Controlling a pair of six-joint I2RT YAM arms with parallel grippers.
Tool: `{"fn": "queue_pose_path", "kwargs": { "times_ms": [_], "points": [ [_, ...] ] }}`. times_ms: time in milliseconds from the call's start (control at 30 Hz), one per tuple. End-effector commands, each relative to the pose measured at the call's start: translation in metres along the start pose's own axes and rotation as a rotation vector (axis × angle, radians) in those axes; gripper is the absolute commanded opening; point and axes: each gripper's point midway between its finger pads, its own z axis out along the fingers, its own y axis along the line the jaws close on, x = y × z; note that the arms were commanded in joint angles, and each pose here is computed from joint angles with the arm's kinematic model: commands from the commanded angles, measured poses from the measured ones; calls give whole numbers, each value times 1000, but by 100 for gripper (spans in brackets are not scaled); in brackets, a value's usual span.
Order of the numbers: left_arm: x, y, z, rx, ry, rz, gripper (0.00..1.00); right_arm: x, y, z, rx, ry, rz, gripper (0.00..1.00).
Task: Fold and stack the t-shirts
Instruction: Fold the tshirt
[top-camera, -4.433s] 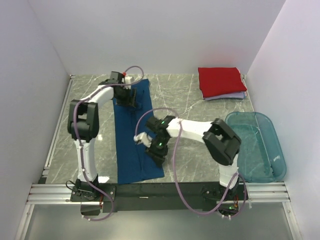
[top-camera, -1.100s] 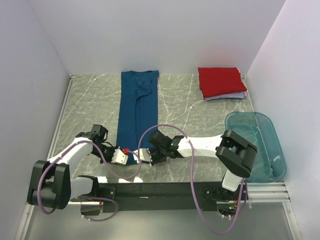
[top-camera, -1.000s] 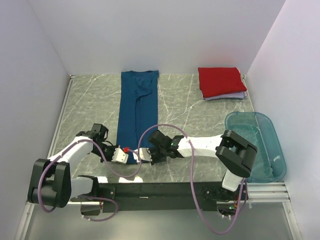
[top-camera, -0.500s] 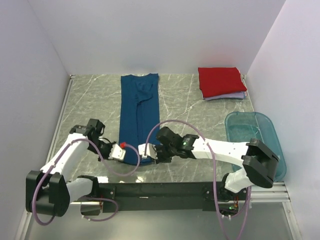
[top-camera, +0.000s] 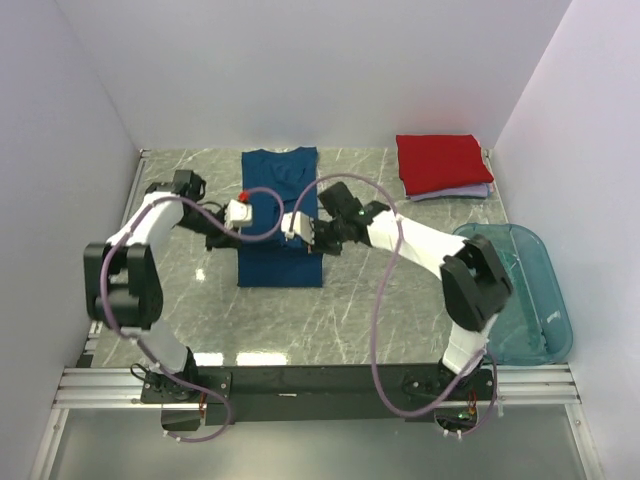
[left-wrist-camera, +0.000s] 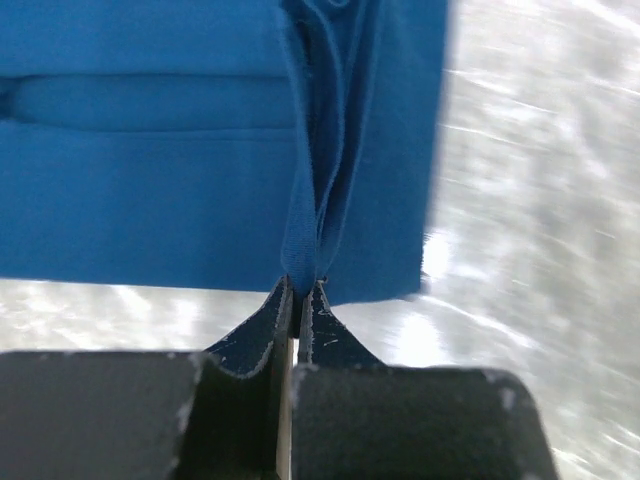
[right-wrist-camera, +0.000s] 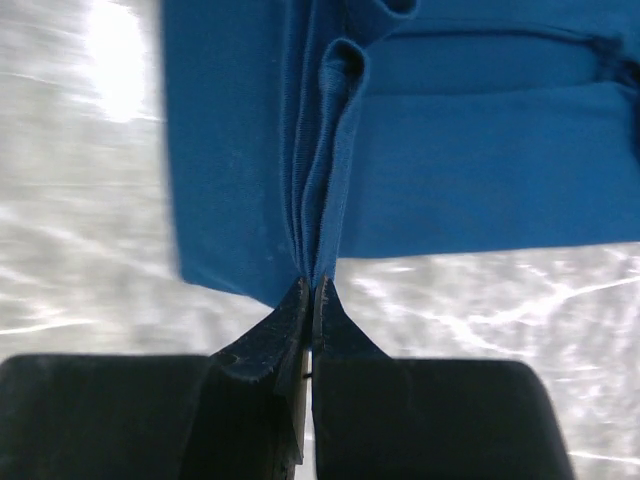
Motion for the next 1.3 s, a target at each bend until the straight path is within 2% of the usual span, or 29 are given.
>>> {"fn": "queue_pose_path", "kwargs": {
  "times_ms": [0,133,533,1267],
  "points": [
    [-11,49,-1,-89,-35,-41,1,10,-26,7,-20,29,-63,0],
    [-6,90,6,-126,-24,-43,1,17,-67,10,17,38,-69,0],
    [10,144,23,-165,0,-74,1,28,-137,31,66,53,-103,0],
    [34,168,27,-205,45,-114,1,35,-173,55,151,53,-114,0]
  ]
}}
